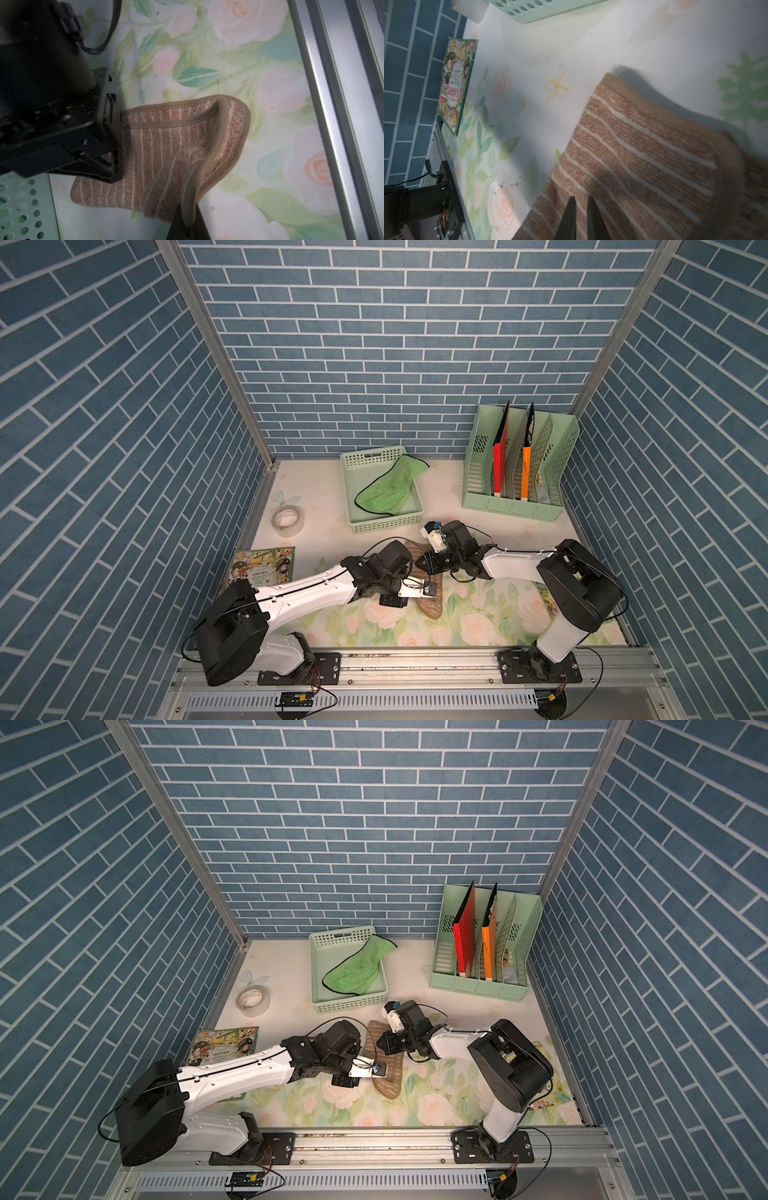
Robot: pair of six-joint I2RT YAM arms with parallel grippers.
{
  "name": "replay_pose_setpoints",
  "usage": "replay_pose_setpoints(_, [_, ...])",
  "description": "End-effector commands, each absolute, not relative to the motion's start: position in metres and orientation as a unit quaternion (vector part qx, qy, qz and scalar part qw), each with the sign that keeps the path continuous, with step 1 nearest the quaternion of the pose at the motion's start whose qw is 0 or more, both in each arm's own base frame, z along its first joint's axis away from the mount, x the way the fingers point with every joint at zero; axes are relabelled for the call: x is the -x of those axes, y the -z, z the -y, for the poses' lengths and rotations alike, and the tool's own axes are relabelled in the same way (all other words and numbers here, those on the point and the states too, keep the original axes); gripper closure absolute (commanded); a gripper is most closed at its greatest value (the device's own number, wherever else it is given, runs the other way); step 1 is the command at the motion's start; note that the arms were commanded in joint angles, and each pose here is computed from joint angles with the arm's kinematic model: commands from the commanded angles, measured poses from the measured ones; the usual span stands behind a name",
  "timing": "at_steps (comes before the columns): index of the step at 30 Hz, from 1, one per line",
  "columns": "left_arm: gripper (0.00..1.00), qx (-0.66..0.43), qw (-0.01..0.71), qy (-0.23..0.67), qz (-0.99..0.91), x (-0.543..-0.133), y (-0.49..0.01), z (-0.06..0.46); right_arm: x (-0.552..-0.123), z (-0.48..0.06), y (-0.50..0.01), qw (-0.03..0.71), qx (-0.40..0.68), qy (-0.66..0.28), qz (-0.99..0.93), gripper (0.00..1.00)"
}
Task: Fold the square dishcloth
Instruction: Fold the cleaning item at the center of the board.
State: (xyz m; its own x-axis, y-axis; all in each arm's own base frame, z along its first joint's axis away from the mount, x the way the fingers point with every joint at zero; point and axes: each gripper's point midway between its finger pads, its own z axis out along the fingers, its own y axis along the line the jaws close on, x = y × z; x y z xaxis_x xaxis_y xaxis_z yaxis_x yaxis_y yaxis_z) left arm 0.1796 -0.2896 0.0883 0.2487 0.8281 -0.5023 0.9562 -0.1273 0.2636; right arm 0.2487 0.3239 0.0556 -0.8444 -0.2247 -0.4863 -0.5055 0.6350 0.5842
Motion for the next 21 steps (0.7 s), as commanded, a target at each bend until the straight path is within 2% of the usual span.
replay_pose_setpoints(1, [0.92, -0.728, 0.247, 0.159, -0.619, -0.181, -0.093, 0.286, -0.244, -0.325, -0.078, 0.203, 0.23, -0.387, -0.869, 0.86])
replay_pose_setpoints(4, [0.92, -0.72, 0.229, 0.187, -0.628, -0.184, -0.095, 0.286, -0.24, -0.316, -0.088, 0.219, 0.238, -0.377, -0.868, 0.79])
replay_pose_setpoints(13, [0.92, -0.679, 0.179, 0.257, -0.664, -0.207, -0.097, 0.276, -0.205, -0.257, -0.157, 0.412, 0.271, -0.34, -0.801, 0.21])
replay_pose_setpoints(17, [0.92, -0.669, 0.167, 0.275, -0.669, -0.214, -0.097, 0.275, -0.17, -0.255, -0.179, 0.485, 0.323, -0.322, -0.747, 0.18])
replay_pose_setpoints(21, [0.94, -0.665, 0.152, 0.276, -0.677, -0.222, -0.097, 0.274, -0.145, -0.268, -0.17, 0.501, 0.391, -0.263, -0.726, 0.18])
